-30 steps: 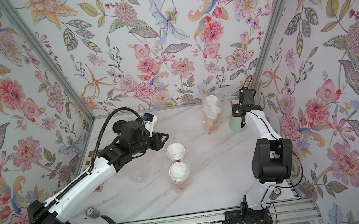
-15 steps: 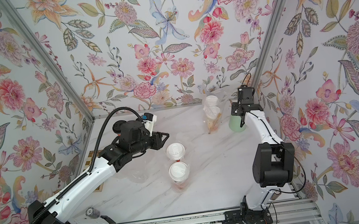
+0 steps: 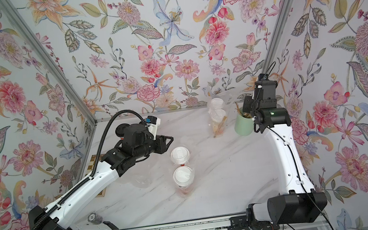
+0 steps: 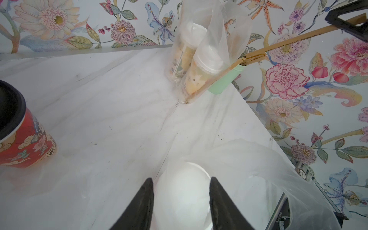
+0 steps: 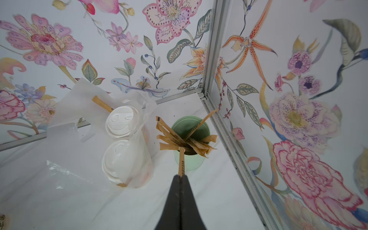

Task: Pack milk tea into plastic carrier bags
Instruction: Pick up the straw from the container, then place the straw in the plastic carrier bag.

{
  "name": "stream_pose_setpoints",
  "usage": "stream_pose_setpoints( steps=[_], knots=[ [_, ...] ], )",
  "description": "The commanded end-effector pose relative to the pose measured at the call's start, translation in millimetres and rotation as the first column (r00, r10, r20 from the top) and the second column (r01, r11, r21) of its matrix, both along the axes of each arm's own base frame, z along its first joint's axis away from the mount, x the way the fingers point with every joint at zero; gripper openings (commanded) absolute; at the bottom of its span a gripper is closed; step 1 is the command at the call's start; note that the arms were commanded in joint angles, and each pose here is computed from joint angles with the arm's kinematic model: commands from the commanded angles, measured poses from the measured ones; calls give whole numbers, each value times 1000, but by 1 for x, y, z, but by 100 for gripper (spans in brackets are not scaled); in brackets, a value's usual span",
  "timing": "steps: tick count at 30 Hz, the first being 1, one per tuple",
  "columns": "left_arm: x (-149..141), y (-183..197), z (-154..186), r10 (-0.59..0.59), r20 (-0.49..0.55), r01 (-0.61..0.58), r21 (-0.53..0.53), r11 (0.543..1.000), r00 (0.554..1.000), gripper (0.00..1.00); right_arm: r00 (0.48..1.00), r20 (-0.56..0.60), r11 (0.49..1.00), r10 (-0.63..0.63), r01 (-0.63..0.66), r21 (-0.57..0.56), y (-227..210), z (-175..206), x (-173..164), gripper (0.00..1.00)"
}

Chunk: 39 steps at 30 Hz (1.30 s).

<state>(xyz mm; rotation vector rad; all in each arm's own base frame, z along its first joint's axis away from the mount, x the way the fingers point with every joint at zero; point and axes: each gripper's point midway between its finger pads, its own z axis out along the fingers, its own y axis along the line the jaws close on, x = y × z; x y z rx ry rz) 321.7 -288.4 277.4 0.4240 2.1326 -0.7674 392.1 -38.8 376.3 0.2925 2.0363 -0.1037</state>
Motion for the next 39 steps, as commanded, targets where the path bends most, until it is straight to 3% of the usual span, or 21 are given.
stream_pose_setpoints(
  steps=[1,10,18,26,36,39],
  knots=[
    [10,6,0,18,21,-19,40,999,1000,49,999,15,998,49,-49,43,18,21,-28,0],
    [15,2,-11,-11,8,10,113,994,1000,52,946,119,937,300,-316,148,91,71,-80,0],
    [25,17,-12,60,22,-63,196,979,998,49,773,221,726,595,-634,266,177,107,-119,0],
    [23,25,1,92,47,-99,191,977,995,46,658,180,590,732,-743,315,223,95,-138,0],
    [25,21,11,90,56,-98,159,982,994,15,632,50,594,773,-749,295,252,59,-132,0],
    [23,17,17,74,59,-82,133,988,996,16,630,15,601,777,-747,283,259,51,-128,0]
  ],
)
